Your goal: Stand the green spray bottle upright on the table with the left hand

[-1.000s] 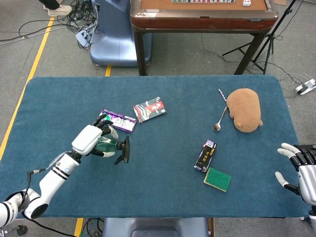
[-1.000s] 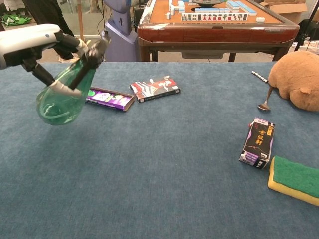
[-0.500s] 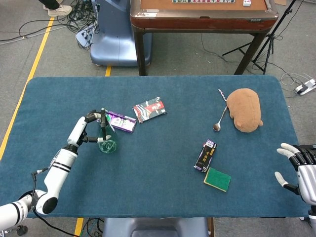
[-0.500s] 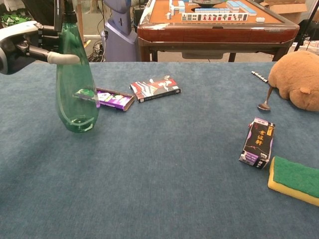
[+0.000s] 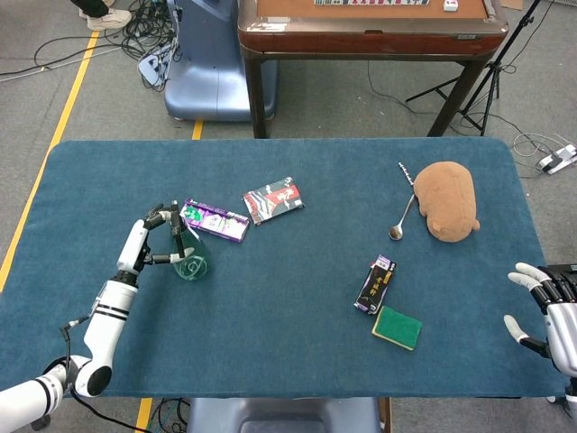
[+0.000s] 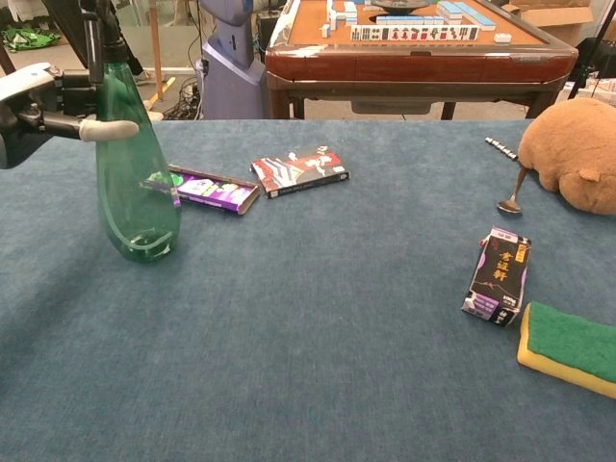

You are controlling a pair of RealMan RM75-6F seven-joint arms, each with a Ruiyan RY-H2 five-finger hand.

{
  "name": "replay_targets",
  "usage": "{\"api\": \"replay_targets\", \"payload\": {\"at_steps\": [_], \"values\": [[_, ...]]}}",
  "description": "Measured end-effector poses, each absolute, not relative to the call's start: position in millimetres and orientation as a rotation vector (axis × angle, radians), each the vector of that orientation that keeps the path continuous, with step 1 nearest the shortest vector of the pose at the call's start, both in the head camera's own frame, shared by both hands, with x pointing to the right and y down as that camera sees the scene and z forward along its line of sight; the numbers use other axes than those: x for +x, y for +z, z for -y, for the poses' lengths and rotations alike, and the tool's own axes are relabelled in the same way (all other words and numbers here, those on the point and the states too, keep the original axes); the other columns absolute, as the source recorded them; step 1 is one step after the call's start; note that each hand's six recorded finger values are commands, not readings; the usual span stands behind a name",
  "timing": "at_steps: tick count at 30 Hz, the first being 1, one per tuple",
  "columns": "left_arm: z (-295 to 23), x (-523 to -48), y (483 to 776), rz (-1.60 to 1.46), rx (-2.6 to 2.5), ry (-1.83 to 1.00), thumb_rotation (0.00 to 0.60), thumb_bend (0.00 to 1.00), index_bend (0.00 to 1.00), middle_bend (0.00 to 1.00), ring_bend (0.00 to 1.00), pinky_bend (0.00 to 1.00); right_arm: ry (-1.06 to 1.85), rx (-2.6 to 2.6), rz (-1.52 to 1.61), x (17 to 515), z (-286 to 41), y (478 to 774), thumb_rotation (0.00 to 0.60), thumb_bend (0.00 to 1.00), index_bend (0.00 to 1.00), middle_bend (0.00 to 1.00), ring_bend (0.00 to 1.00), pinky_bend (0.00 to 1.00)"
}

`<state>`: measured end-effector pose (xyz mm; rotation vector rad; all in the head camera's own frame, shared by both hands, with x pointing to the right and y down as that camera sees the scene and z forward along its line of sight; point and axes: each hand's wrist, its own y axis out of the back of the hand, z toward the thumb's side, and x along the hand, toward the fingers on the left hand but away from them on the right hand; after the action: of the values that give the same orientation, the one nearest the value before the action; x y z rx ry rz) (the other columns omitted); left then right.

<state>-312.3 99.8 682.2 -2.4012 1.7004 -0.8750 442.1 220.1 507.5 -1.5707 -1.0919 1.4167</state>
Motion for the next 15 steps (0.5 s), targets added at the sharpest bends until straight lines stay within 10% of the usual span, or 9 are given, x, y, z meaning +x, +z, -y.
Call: {"api": "replay_targets", "payload": {"at_steps": [7,15], "values": [[-109.3,-318.9,683.5,-1.660,-2.389,-0.914,0.600,0.22,0.20,0.10,0.01,0.00,1.417,-1.570,1.096,443.4,-220.4,507.9,0.600,0.25,0.29,0.23,0.15,0.18],[-111.8,-325.5,682.1,-1.672,-2.379,-0.927,0.600,0.22,0.03,0.00,0.00,0.00,1.417,-1.569,1.100,443.9,-221.1,507.8,0.600,0.25,0.29,0.23,0.15,0.18]]}}
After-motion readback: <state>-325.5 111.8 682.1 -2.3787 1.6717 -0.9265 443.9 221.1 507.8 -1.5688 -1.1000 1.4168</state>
